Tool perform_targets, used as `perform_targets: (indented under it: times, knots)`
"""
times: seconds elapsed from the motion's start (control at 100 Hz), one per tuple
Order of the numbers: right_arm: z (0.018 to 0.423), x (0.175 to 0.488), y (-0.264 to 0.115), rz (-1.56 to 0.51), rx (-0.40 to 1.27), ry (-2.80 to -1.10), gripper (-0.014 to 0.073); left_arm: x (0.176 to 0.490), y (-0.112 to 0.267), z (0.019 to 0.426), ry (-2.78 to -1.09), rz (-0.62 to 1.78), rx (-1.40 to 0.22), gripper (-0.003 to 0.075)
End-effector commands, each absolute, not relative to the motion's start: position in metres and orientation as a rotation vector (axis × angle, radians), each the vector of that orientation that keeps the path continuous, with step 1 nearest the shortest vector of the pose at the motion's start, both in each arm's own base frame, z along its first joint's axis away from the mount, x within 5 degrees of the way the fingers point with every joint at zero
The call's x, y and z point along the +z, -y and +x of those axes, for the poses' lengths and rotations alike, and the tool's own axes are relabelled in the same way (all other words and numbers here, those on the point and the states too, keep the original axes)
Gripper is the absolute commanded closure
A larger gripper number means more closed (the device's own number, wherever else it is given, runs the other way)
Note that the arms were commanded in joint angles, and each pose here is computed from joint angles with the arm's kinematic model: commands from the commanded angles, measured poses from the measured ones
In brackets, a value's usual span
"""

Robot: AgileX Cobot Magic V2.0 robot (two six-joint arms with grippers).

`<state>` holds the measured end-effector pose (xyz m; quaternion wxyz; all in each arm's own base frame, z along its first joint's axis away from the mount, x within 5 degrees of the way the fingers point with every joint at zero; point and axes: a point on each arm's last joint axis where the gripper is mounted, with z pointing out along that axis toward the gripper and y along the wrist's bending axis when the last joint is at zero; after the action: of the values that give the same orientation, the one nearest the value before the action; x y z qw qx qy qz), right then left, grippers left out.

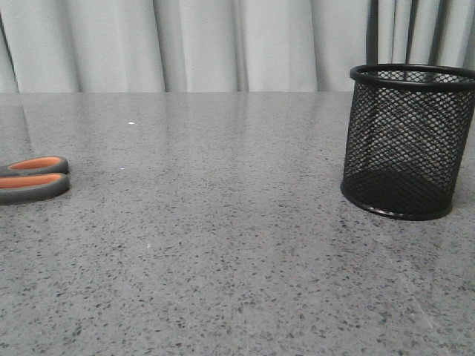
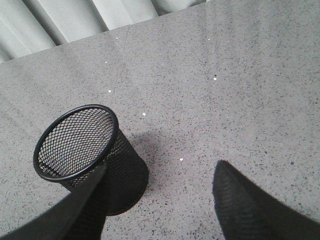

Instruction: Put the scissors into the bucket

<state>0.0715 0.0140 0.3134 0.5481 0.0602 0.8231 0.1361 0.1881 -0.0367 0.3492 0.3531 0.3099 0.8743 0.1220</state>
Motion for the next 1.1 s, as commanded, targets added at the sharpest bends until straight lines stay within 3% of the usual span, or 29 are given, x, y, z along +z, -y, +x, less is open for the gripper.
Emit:
perform_targets:
  times: [0.0, 0.12, 0.3, 0.5, 0.68, 0.82, 0.98, 1.09]
  knots:
    - [0.074, 0.329, -0.014, 0.137, 0.323, -1.871, 0.0188, 0.36, 0.044, 0.207, -2.144, 1.116, 0.579, 0.0425]
    - [0.074, 0.327, -0.015, 0.121, 0.335, -1.888, 0.0188, 0.344, 0.054, 0.225, -2.038, 1.528, 0.887, 0.0426]
    - [0.073, 0.326, -0.016, 0.1, 0.342, -1.91, 0.0188, 0.318, 0.064, 0.242, -2.058, 1.756, 0.866, 0.0426]
    - [0.072, 0.325, -0.018, 0.064, 0.355, -1.915, 0.0188, 0.293, 0.067, 0.251, -2.021, 2.034, 0.687, 0.0425]
    - [0.072, 0.325, -0.018, 0.017, 0.322, -1.918, 0.0188, 0.283, 0.055, 0.254, -2.079, 2.059, 0.493, 0.0425]
    - [0.072, 0.325, -0.016, -0.005, 0.28, -1.918, 0.0188, 0.28, 0.056, 0.253, -2.017, 2.106, 0.339, 0.0419]
    - [0.072, 0.325, -0.016, -0.006, 0.274, -1.915, 0.0188, 0.271, 0.059, 0.259, -2.017, 2.136, 0.307, 0.0347]
    - [0.073, 0.324, -0.016, -0.006, 0.274, -1.917, 0.0188, 0.266, 0.059, 0.264, -2.016, 2.149, 0.317, 0.0342]
